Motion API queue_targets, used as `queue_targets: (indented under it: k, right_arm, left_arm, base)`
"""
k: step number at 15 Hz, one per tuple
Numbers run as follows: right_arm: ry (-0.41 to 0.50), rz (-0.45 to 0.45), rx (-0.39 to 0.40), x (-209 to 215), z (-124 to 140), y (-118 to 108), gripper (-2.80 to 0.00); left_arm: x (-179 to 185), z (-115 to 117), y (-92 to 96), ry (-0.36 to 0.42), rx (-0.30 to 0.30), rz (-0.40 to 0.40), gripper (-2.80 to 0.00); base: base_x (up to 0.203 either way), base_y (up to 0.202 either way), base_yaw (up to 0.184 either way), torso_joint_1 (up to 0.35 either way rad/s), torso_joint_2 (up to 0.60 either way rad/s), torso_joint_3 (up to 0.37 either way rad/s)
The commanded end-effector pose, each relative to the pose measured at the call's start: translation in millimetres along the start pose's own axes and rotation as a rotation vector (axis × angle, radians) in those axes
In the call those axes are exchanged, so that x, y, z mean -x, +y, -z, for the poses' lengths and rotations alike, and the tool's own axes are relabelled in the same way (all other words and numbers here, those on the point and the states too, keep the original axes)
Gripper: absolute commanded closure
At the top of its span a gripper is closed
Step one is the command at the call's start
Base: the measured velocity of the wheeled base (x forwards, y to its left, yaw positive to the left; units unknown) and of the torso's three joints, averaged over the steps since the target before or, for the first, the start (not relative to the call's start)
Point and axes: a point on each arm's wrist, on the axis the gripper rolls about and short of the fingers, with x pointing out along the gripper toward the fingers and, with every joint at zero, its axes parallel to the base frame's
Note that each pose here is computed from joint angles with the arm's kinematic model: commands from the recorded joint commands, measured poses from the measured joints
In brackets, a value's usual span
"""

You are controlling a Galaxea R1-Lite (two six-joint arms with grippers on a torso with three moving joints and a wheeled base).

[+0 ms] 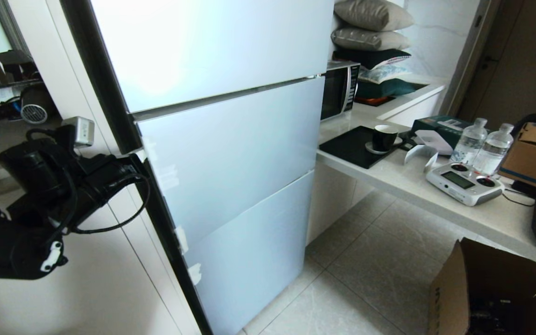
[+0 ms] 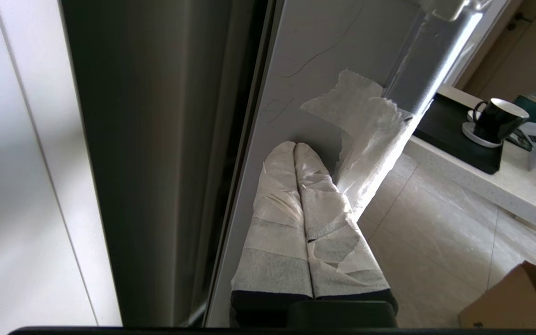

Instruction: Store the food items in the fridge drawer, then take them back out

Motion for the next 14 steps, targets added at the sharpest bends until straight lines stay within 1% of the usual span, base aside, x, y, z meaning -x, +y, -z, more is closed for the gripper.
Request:
queue_targets:
  k: [1, 4, 6, 8, 11, 14]
  right_arm:
    - [0.001, 0.001, 0.0, -0.1, -0.1, 0.0, 0.0]
    - [0.001, 0.0, 0.0, -0.1, -0.1, 0.0, 0.0]
    - [0.001, 0.0, 0.0, -0.1, -0.1, 0.0, 0.0]
    - [0.001, 0.0, 0.0, -0.1, -0.1, 0.0, 0.0]
    - [0.001, 0.0, 0.0, -0.1, -0.1, 0.0, 0.0]
    - [0.001, 0.0, 0.0, -0.1, -0.1, 0.0, 0.0]
  left_arm:
    - [5.5, -6.5, -6.0, -0.022, -0.002, 0.016, 0.0]
    - [17.1, -7.4, -10.9, -0.013, -0.001, 0.022, 0.0]
    - [31.3, -7.7, -13.6, -0.008, 0.0, 0.022, 0.0]
    - [42.5, -7.0, -18.9, -0.023, -0.002, 0.037, 0.0]
    - [51.5, 0.8, -33.0, -0.015, -0.001, 0.085, 0.0]
    - [59.8, 3.7, -48.2, -0.009, 0.001, 0.138, 0.0]
  base:
    - [0.0, 0.0, 0.0, 0.0, 0.0, 0.0]
    - [0.0, 0.0, 0.0, 0.0, 0.0, 0.0]
    - [0.0, 0.0, 0.0, 0.0, 0.0, 0.0]
    - [0.0, 0.0, 0.0, 0.0, 0.0, 0.0]
    - [0.0, 0.0, 0.0, 0.0, 0.0, 0.0]
    - [0.0, 0.0, 0.0, 0.0, 0.0, 0.0]
